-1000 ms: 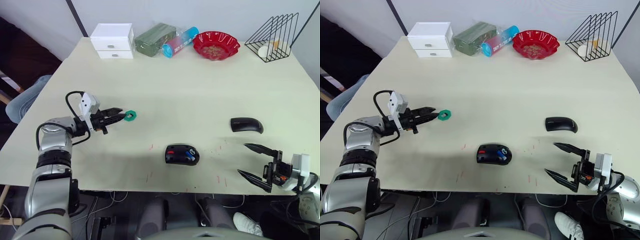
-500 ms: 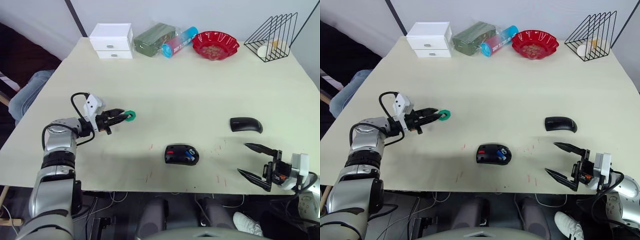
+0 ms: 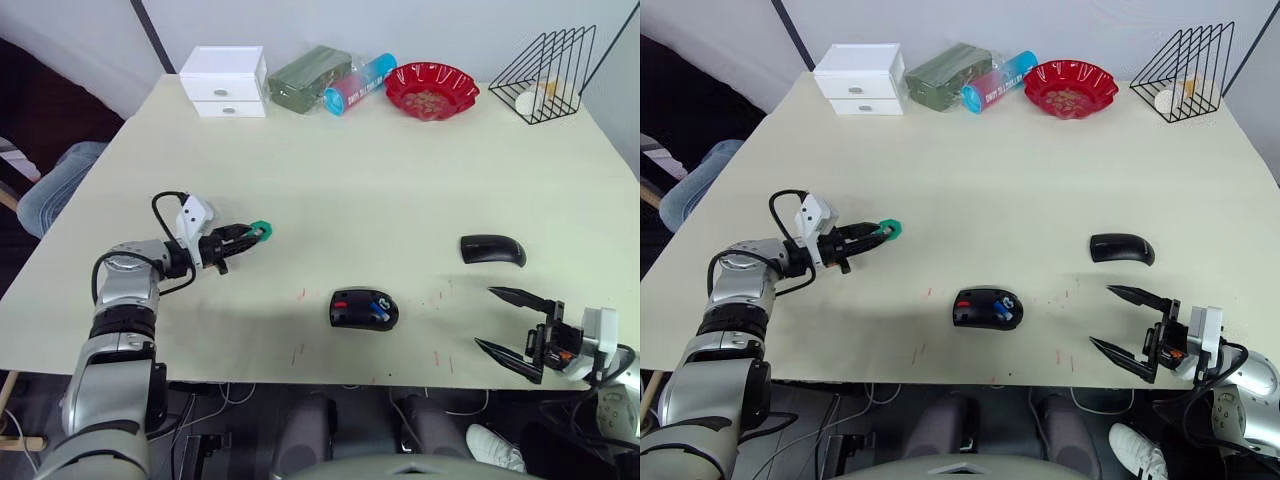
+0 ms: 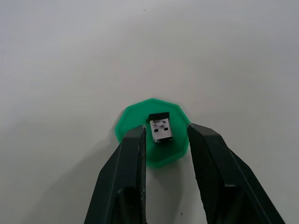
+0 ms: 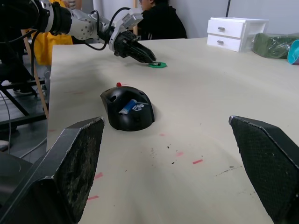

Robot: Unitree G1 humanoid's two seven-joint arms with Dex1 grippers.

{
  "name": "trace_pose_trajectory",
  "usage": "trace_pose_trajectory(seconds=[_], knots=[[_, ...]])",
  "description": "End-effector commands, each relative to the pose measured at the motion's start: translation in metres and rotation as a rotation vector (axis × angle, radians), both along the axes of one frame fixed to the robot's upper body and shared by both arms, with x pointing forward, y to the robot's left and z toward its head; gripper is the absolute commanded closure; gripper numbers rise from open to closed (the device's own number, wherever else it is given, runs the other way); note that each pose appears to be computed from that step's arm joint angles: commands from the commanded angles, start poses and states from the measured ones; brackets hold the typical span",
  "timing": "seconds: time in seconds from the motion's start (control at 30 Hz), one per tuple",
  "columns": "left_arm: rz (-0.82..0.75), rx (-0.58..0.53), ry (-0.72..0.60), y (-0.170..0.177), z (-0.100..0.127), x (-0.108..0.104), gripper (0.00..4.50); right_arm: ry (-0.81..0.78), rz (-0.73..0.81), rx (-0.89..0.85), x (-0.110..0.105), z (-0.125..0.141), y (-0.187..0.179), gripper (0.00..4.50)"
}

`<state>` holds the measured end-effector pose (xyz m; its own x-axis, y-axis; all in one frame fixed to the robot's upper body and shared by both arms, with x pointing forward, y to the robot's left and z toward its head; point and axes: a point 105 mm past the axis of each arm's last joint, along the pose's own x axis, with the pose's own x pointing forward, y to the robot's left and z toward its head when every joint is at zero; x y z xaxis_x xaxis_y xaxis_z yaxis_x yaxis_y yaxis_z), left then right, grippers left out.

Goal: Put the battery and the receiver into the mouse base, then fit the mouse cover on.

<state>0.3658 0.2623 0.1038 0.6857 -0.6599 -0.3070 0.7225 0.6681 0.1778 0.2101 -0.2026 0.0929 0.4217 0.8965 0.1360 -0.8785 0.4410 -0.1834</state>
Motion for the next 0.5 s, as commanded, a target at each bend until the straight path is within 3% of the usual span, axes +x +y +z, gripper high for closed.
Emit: trace_pose_trajectory(seconds=[0.03, 0.5], knots=[[0.008, 0.007, -0.034, 0.0025, 0.0096, 0.0042, 3.03, -0.033, -0.001, -0.002, -0.0008, 0.0048, 0.0006, 0.0], [0.004, 0.008, -0.021, -0.0024, 0.0039, 0.0063, 3.03, -0.04, 0.001, -0.003, -0.0001, 0.0052, 0.0009, 0.0]])
